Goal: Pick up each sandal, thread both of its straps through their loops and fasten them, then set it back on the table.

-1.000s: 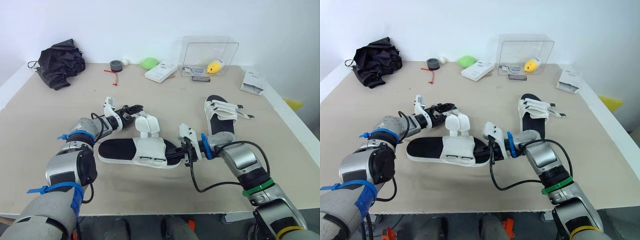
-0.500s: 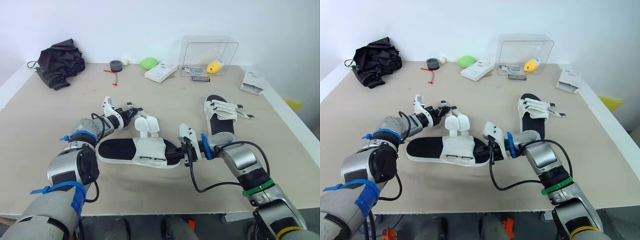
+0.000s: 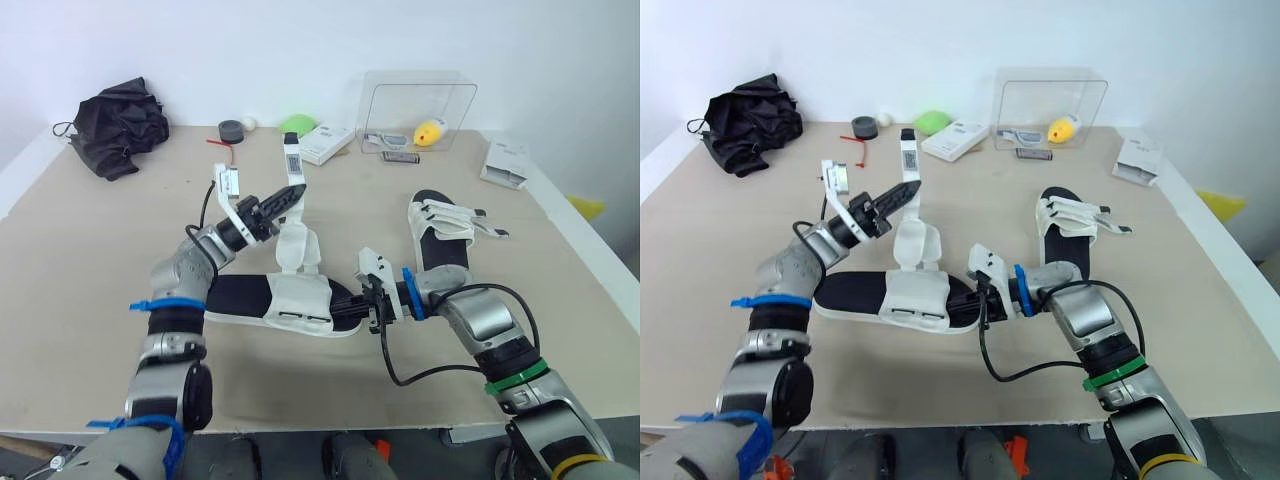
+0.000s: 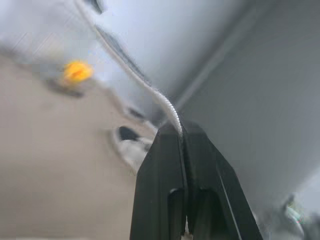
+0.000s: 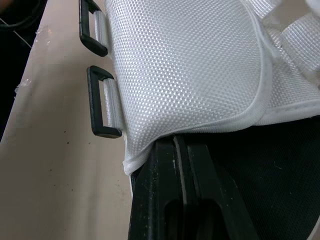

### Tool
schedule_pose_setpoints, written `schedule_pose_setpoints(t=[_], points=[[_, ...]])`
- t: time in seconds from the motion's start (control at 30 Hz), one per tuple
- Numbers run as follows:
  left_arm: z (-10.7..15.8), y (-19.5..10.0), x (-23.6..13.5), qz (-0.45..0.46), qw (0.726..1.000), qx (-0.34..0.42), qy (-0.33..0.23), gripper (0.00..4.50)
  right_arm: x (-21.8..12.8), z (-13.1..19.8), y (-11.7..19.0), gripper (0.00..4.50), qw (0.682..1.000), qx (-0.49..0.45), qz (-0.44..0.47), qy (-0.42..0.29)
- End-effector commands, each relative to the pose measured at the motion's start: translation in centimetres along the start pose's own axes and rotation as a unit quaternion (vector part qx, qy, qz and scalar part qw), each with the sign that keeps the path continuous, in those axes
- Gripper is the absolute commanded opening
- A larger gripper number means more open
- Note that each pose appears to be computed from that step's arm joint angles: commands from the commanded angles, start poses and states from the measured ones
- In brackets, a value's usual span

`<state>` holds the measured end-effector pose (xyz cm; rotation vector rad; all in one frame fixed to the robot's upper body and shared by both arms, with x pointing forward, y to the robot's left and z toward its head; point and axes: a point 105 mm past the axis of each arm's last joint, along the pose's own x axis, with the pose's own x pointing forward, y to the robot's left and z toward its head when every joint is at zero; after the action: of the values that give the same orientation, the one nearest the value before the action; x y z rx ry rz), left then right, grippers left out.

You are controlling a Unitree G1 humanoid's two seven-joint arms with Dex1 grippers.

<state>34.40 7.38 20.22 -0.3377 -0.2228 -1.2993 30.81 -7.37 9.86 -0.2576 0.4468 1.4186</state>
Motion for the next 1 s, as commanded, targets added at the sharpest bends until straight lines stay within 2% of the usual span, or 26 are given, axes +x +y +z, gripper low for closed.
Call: schedule_pose_setpoints(t=[0.03, 0.2, 0.37, 0.43, 0.5, 0.53, 0.6, 0.67, 0.77, 0.8, 0.87, 0.93, 1.0], points=[[-0.4, -3.7, -0.1, -0.113, 0.985, 0.117, 0.056, 0.04, -0.4, -4.3, -0.8, 0.00, 0.995, 0.060, -0.037, 0.069], [-0.7, -5.2, -2.3, -0.174, 0.959, 0.194, 0.109, 0.04, -0.3, -4.3, -0.8, 0.00, 0.995, 0.059, -0.035, 0.071], [-1.0, -6.1, -4.9, -0.198, 0.944, 0.211, 0.158, 0.04, -0.2, -4.4, -0.7, 0.00, 0.995, 0.058, -0.033, 0.071], [-1.4, -6.3, -6.3, -0.206, 0.937, 0.214, 0.186, 0.45, -0.2, -4.4, -0.7, 0.00, 0.995, 0.058, -0.032, 0.072], [-1.9, -6.7, -7.3, -0.217, 0.928, 0.218, 0.209, 1.19, -0.2, -4.4, -0.8, 0.00, 0.995, 0.057, -0.031, 0.072], [-2.1, -7.0, -7.8, -0.223, 0.924, 0.220, 0.219, 1.33, -0.2, -4.4, -0.8, 0.00, 0.995, 0.057, -0.030, 0.073], [-2.4, -7.3, -8.5, -0.232, 0.913, 0.240, 0.234, 2.23, -0.1, -4.4, -0.8, 0.00, 0.995, 0.056, -0.028, 0.073], [-2.5, -7.3, -8.9, -0.234, 0.905, 0.259, 0.244, 2.71, -0.1, -4.3, -0.8, 0.00, 0.995, 0.055, -0.025, 0.074], [-2.8, -7.1, -9.7, -0.229, 0.900, 0.270, 0.254, 3.83, 0.1, -4.3, -0.8, 0.00, 0.996, 0.054, -0.023, 0.074], [-2.9, -7.0, -10.0, -0.221, 0.905, 0.260, 0.254, 4.08, 0.1, -4.3, -0.8, 0.00, 0.996, 0.054, -0.023, 0.074], [-3.0, -6.9, -10.4, -0.191, 0.927, 0.198, 0.255, 4.08, 0.1, -4.3, -0.7, 0.00, 0.996, 0.054, -0.021, 0.074], [-3.7, -7.4, -11.0, -0.169, 0.941, 0.097, 0.276, 4.08, 0.2, -4.3, -0.7, 0.00, 0.996, 0.054, -0.019, 0.074], [-4.8, -8.5, -11.6, -0.137, 0.942, -0.053, 0.300, 4.08, 0.2, -4.2, -0.7, 0.00, 0.996, 0.054, -0.019, 0.074]])
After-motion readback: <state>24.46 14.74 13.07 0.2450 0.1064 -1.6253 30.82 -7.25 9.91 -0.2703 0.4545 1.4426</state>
